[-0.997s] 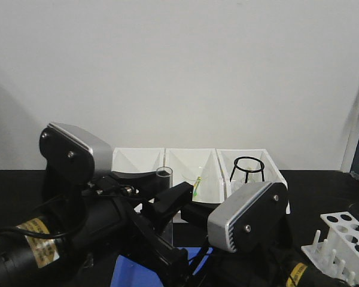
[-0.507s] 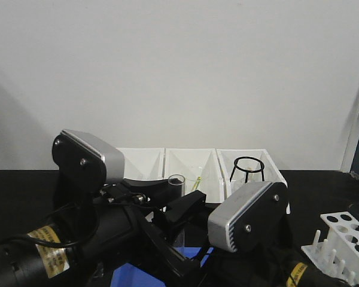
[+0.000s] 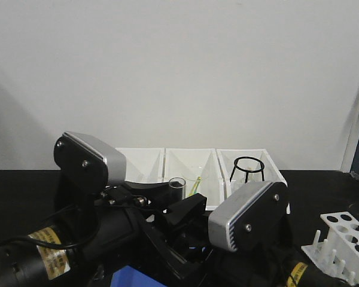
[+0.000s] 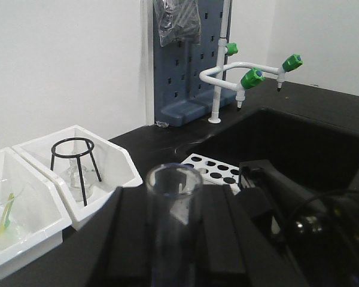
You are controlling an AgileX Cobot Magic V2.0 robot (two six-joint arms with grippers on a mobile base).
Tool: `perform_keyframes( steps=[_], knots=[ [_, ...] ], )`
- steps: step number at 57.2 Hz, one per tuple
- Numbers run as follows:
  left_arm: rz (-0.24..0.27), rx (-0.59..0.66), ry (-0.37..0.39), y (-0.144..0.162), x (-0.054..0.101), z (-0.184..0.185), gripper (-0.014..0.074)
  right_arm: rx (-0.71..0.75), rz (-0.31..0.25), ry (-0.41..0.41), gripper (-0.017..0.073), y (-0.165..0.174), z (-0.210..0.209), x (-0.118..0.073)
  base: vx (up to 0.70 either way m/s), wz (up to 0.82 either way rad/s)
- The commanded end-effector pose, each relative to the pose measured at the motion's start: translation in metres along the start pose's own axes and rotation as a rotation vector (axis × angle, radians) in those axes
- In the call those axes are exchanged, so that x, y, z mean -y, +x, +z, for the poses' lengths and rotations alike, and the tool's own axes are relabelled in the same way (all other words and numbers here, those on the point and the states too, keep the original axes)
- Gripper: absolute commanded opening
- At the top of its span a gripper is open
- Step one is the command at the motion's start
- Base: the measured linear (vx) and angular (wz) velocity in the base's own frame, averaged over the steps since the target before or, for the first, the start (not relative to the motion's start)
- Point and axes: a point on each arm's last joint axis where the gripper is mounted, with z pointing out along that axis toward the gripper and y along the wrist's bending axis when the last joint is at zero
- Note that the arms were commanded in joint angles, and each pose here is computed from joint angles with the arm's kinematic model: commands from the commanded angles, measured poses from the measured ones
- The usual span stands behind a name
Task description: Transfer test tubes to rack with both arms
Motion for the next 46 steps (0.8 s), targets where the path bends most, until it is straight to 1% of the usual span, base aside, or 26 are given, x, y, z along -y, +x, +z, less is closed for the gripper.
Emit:
perform_keyframes(
  steps=[1,9,21,29,38,46],
  knots=[
    [-0.033,0.142,0.022,-0.026,0.0053,-0.0071,-0.0018,0.144,-0.01,-0.011,0.0103,-0.0242,-0.0041,-0.0009,0.0,0.0],
    [-0.032,0.142,0.022,-0.026,0.0053,-0.0071,-0.0018,0.145,-0.01,-0.011,-0.0015,-0.0243,-0.0041,-0.0009,0.0,0.0],
    [-0.032,0.142,0.022,-0.026,0.0053,-0.0071,-0.0012,0.145,-0.011,-0.011,-0.001,-0.0243,-0.0041,-0.0009,0.0,0.0],
    [-0.018,0.141,0.023,-0.0259,0.0055,-0.0071,0.0024,0.144,-0.011,-0.01,-0.001,-0.0242,-0.0041,-0.0009,0.0,0.0],
    [-0.011,0.126,0.022,-0.0245,0.0054,-0.0069,0.0141,0.138,-0.011,-0.01,-0.001,-0.0237,-0.004,-0.0008,0.0,0.0],
    [-0.014,0.11,0.021,-0.0231,0.0053,-0.0067,0.0303,0.125,-0.011,-0.008,-0.0009,-0.0225,-0.0039,-0.0007,0.0,0.0]
  ],
)
